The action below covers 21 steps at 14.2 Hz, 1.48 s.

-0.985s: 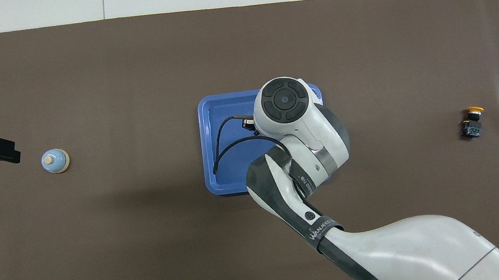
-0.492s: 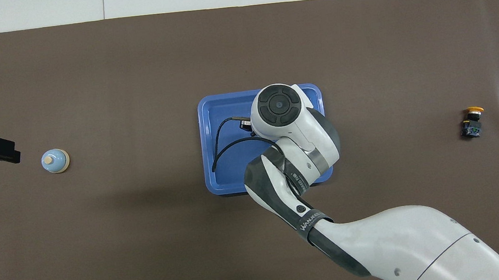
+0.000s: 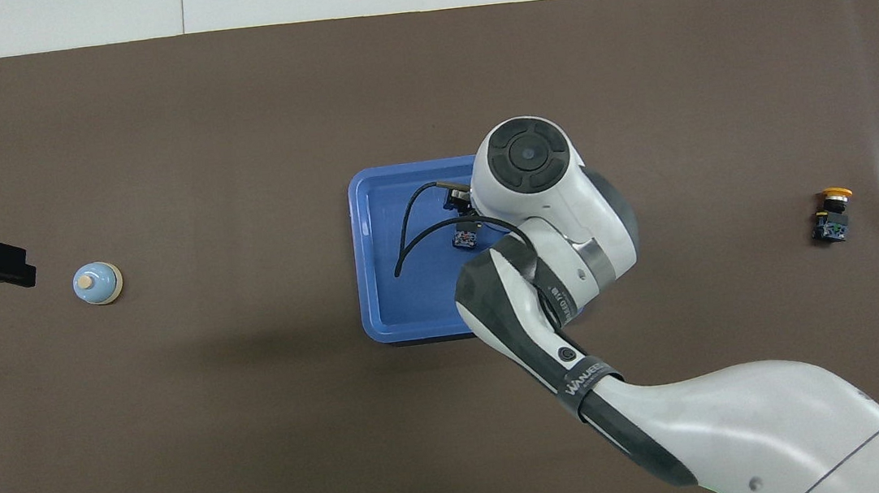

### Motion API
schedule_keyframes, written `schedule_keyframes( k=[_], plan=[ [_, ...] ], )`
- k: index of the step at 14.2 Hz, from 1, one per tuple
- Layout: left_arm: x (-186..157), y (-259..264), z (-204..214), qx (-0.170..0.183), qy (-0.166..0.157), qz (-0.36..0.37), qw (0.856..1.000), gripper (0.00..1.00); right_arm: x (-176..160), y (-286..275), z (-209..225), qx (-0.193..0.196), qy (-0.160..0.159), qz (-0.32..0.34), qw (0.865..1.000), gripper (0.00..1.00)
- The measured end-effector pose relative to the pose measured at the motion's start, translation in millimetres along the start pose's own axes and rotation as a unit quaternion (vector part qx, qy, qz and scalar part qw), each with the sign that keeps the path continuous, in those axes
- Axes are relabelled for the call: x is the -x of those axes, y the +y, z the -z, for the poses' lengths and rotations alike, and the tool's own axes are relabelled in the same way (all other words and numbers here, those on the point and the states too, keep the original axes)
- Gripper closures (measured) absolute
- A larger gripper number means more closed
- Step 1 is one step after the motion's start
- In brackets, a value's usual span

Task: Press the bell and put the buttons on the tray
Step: 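Carry the green button into the tray and release it, then move the right gripper to the yellow-capped button and grasp it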

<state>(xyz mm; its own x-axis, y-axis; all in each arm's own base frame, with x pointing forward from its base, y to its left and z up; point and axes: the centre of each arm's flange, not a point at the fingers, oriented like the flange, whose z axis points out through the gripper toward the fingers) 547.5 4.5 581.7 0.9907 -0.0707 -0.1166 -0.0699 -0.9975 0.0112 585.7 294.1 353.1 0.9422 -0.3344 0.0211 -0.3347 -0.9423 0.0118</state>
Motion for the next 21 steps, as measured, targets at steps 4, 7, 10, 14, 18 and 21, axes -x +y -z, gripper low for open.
schedule_keyframes(
  k=[4,7,10,14,18,21],
  plan=[
    [0.0,0.0,0.1,0.000,0.000,0.000,1.000,0.00,-65.2,112.6,53.6,0.023,-0.024,0.058,0.998,0.00],
    [0.1,0.0,0.1,0.000,0.000,0.000,1.000,0.00,-112.1,214.8,60.9,0.027,-0.049,0.116,0.992,0.00],
    [0.1,0.0,0.1,0.000,0.000,0.000,1.000,0.00,-145.8,324.9,48.0,0.023,-0.065,0.125,0.990,0.00],
    [0.1,0.0,0.2,0.000,0.000,0.000,1.000,0.00,-150.4,424.2,7.6,0.017,-0.031,0.113,0.993,0.00],
    [0.1,0.0,0.2,0.000,0.000,0.000,1.000,0.00,-120.1,463.2,-43.6,0.015,0.014,0.101,0.995,0.00],
    [0.1,0.0,0.2,0.000,0.000,0.000,1.000,0.00,-106.4,466.7,-63.1,0.013,0.018,0.098,0.995,0.00]
  ],
)
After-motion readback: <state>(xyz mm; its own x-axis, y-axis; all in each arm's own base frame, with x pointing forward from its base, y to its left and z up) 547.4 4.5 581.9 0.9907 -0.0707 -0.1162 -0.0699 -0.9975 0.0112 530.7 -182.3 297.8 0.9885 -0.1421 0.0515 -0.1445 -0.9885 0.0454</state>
